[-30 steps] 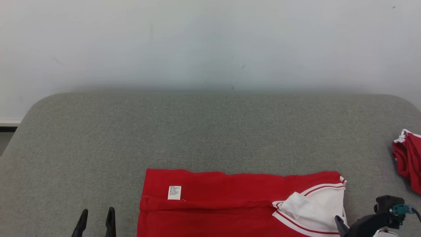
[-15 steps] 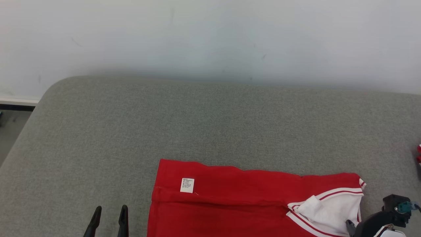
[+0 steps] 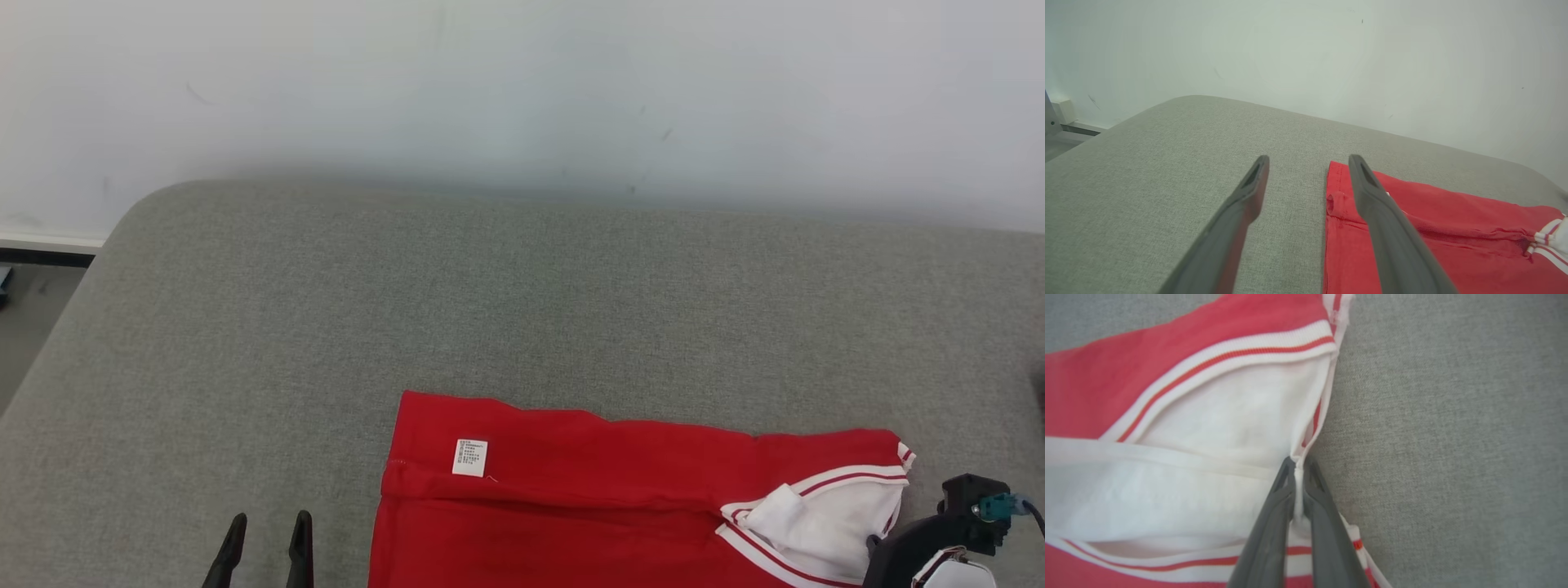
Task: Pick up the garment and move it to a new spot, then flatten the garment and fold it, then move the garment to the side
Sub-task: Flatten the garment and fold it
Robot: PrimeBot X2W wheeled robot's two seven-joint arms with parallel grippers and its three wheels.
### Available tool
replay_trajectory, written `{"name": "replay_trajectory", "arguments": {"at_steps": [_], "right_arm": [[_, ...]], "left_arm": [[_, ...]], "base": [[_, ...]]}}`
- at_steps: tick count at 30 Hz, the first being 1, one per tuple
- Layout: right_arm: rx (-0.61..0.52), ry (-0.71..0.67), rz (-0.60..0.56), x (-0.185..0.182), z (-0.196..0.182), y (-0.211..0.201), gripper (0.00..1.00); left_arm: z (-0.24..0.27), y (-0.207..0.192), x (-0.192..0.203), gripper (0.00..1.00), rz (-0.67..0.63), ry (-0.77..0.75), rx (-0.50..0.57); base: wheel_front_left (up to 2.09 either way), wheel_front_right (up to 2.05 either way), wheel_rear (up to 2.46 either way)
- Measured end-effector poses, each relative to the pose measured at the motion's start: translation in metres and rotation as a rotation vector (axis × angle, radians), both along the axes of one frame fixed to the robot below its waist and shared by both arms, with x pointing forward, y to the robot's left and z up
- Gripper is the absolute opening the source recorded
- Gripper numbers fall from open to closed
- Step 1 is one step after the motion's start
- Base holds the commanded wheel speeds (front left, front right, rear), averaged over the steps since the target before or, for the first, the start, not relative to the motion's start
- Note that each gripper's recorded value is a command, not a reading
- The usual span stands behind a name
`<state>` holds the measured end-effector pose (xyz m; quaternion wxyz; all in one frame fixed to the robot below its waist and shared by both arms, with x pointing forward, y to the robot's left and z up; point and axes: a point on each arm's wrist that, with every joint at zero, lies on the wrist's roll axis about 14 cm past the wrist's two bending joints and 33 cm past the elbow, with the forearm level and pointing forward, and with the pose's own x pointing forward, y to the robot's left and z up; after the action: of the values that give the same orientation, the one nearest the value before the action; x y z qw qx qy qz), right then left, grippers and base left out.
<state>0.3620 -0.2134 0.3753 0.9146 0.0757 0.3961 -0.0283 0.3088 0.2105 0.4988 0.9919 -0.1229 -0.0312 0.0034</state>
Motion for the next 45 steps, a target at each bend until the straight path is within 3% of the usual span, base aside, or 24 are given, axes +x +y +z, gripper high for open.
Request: {"name": "replay_trajectory", "arguments": {"at_steps": [9,16,22,28,37,45], "right_arm": [[-0.092,-0.134,-0.183,0.004,0.034,-0.064,0.0],[-0.189,-0.173,-0.291,-0.014,0.059,-0.115,0.0],[-0.237,-0.173,-0.313,-0.026,0.07,-0.128,0.0],[-0.253,-0.172,-0.199,-0.023,0.077,-0.099,0.0],[-0.114,-0.25,0.109,-0.004,0.098,0.011,0.0],[-0.012,-0.204,0.358,-0.008,0.079,0.099,0.0]], "left_arm": [[0.003,-0.007,0.005,1.0,-0.022,-0.011,-0.008],[0.004,-0.013,0.007,1.0,-0.036,-0.019,-0.018],[0.004,-0.017,0.007,1.0,-0.043,-0.021,-0.027],[0.005,-0.018,0.006,1.0,-0.046,-0.024,-0.03],[0.006,-0.017,0.005,1.0,-0.045,-0.027,-0.03],[0.004,-0.017,0.004,1.0,-0.047,-0.023,-0.033]], "base": [[0.0,0.0,0.0],[0.0,0.0,0.0],[0.0,0.0,0.0],[0.0,0.0,0.0],[0.0,0.0,0.0],[0.0,0.0,0.0]]}}
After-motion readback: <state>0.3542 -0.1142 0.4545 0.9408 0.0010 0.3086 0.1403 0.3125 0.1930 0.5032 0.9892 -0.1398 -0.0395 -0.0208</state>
